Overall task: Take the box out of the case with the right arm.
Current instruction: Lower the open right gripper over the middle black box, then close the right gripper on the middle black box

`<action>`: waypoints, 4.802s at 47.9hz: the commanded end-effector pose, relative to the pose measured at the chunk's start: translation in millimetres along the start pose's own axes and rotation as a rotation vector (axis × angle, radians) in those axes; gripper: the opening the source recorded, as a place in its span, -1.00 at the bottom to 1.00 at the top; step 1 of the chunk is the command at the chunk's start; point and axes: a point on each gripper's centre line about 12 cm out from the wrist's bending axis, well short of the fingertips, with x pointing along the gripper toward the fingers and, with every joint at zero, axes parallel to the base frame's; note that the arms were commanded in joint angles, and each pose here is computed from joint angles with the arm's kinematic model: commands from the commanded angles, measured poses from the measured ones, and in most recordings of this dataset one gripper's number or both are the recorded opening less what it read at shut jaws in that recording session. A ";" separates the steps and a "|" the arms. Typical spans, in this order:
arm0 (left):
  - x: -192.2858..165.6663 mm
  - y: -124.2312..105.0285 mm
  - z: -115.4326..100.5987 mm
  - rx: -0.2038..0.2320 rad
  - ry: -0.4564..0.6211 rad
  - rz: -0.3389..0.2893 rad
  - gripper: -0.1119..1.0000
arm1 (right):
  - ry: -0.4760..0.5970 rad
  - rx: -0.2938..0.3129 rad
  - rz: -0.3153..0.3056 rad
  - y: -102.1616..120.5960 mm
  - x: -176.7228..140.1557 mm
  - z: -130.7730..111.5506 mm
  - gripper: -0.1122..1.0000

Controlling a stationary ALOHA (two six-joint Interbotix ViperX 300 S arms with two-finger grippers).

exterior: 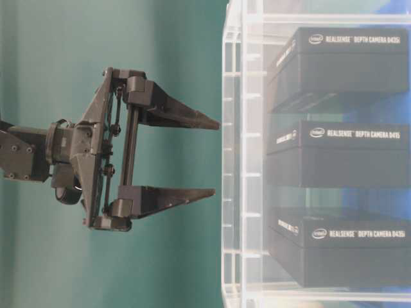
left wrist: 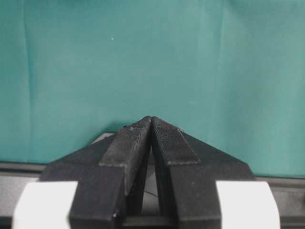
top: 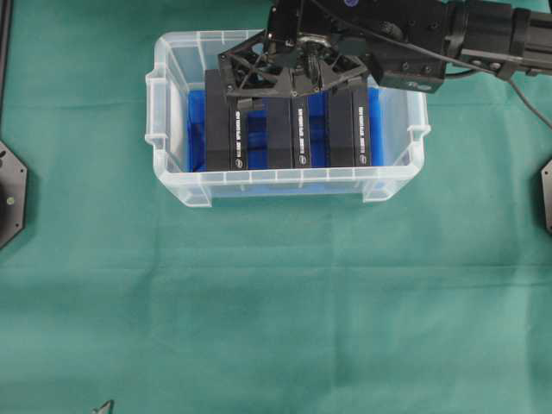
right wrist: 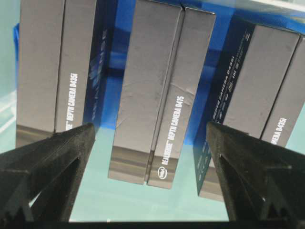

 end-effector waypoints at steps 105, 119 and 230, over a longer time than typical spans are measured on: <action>-5.1 0.2 5.4 -0.004 -0.020 0.001 -0.76 | -0.008 0.044 0.053 -6.9 53.0 -7.4 0.89; -5.1 0.2 5.2 -0.004 -0.019 0.001 -0.76 | 0.018 0.055 0.061 -4.8 82.6 -13.8 0.89; -5.6 0.2 5.5 -0.004 -0.020 0.001 -0.76 | 0.006 0.127 0.053 3.5 -94.9 7.6 0.39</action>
